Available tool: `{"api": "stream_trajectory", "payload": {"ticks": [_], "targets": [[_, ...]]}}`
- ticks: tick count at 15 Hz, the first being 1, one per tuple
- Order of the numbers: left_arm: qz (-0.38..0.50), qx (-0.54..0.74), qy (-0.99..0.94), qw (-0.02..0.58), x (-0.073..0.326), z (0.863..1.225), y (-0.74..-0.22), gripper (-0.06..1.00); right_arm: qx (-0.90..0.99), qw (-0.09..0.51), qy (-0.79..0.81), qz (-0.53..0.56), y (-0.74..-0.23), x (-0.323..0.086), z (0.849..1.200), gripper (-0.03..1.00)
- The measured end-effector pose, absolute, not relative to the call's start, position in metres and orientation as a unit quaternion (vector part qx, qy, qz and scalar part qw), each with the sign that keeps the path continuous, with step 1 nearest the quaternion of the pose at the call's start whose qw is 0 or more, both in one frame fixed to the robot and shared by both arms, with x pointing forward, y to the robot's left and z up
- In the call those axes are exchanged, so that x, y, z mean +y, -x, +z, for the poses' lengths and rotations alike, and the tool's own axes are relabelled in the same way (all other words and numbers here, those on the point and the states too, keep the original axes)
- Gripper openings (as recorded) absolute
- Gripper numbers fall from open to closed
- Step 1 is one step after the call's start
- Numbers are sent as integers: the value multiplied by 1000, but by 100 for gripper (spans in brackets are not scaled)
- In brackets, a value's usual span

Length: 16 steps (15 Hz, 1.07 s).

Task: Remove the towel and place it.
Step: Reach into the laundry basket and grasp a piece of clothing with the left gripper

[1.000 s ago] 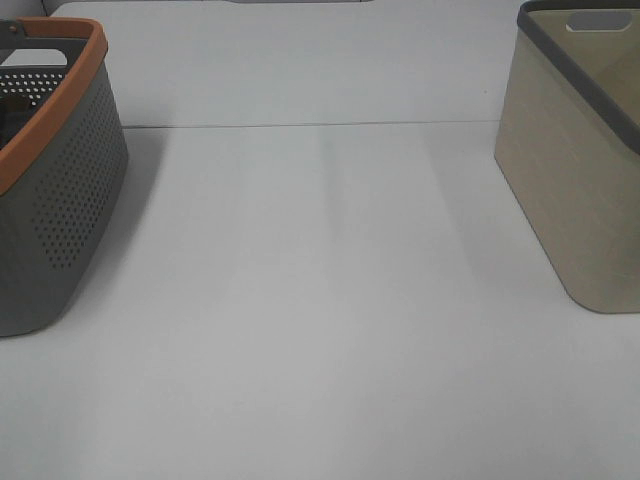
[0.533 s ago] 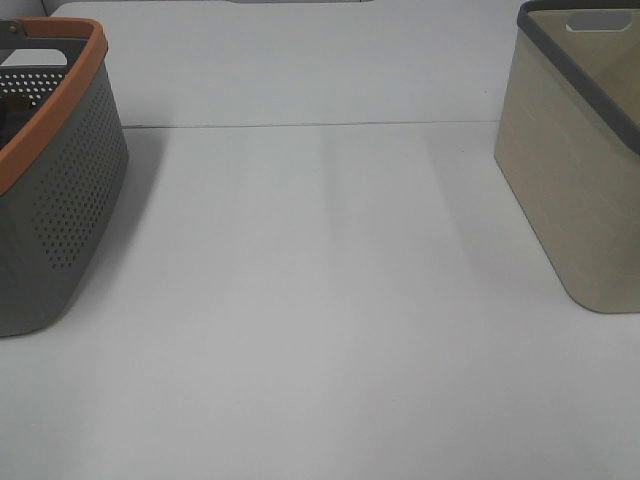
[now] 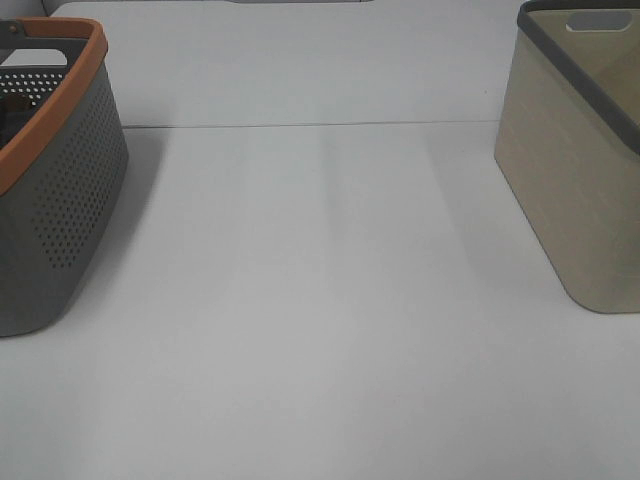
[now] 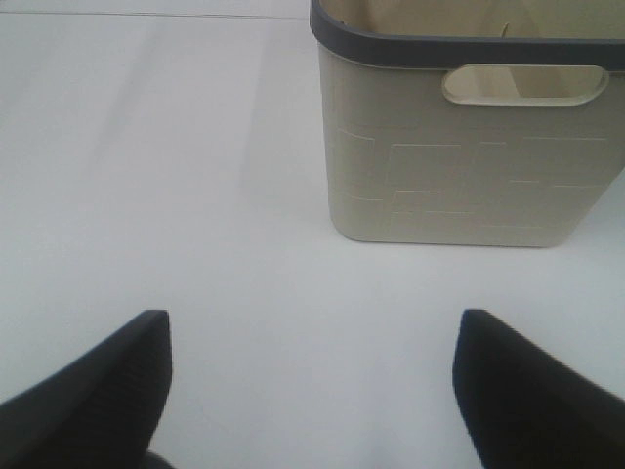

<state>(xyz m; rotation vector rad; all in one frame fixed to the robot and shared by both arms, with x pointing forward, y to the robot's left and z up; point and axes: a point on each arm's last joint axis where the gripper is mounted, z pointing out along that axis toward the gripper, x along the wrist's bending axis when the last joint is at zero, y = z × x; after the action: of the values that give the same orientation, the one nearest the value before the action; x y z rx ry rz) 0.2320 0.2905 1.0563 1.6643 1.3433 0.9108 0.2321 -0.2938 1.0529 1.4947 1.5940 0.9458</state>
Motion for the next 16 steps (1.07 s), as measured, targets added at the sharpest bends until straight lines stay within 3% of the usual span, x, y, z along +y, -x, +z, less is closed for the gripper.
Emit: {"api": "stream_trajectory", "payload": {"ticks": [7,11,16], "targets": [[357,531,-658,396,290,1057,-233,77,622,371,-583,369,-232,-294,1053,75],[404,545,-605,417,297,1083,-249,77,622,371,-583,369,-232,-294,1053,75],[431,604,-565,362,312,1101,-310,76,622,371,-583,369,-232,-294,1053,75]]}}
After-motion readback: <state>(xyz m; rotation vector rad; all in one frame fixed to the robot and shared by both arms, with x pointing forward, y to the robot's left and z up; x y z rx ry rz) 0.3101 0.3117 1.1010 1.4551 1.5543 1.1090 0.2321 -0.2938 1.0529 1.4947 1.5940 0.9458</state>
